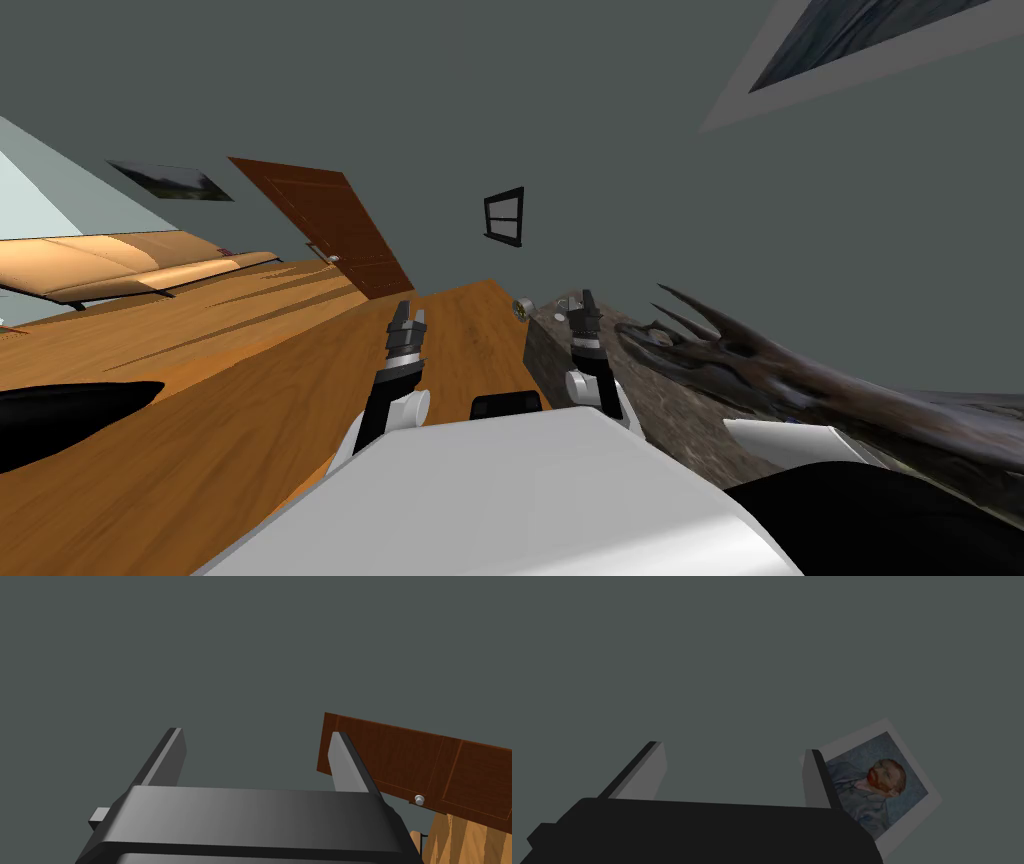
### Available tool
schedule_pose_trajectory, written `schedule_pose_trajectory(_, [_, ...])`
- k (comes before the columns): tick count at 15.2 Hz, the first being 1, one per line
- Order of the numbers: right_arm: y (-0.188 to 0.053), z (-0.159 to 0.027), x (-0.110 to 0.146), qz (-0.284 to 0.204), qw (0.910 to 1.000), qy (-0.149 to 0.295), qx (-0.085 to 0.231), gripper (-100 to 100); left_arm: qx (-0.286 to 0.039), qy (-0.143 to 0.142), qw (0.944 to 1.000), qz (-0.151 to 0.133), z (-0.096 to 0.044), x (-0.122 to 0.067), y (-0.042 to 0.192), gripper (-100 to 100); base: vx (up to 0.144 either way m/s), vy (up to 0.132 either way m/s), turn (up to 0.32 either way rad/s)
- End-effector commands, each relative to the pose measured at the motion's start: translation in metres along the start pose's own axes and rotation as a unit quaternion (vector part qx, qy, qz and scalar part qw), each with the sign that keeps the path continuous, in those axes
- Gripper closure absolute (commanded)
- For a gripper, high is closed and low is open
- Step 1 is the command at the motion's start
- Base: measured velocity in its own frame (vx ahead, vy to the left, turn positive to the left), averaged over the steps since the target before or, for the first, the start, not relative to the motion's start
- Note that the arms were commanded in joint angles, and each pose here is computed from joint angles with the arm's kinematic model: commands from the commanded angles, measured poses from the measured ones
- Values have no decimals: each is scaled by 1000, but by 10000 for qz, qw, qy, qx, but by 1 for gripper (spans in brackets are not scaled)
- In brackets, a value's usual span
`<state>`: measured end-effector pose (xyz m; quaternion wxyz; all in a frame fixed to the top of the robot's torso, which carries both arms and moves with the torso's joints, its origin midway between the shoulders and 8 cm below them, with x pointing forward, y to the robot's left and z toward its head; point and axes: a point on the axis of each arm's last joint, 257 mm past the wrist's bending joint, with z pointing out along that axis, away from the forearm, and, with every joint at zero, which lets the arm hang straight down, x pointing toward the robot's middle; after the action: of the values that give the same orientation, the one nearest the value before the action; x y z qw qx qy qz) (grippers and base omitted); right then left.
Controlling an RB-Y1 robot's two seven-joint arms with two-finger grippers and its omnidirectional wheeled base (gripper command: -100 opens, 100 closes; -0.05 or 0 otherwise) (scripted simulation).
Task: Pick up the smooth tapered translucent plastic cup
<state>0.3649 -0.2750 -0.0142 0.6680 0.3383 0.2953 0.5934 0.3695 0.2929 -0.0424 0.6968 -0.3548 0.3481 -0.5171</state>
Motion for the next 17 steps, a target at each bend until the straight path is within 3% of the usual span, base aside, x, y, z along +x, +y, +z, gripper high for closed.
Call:
schedule_pose_trajectory(1, [-3,-2,3,-98,9998,163,42,-100,0,0,10000,0,0,0,0,0,2,-1,16])
schedule_pose_trajectory(9, [-21,-14,12,-527,9947,839,270,-100,0,0,10000,0,0,0,0,0,7,-9,32])
schedule_pose_trajectory(17, [-50,-38,17,-1108,9770,1709,637,-100,0,0,10000,0,0,0,0,0,11,-13,43])
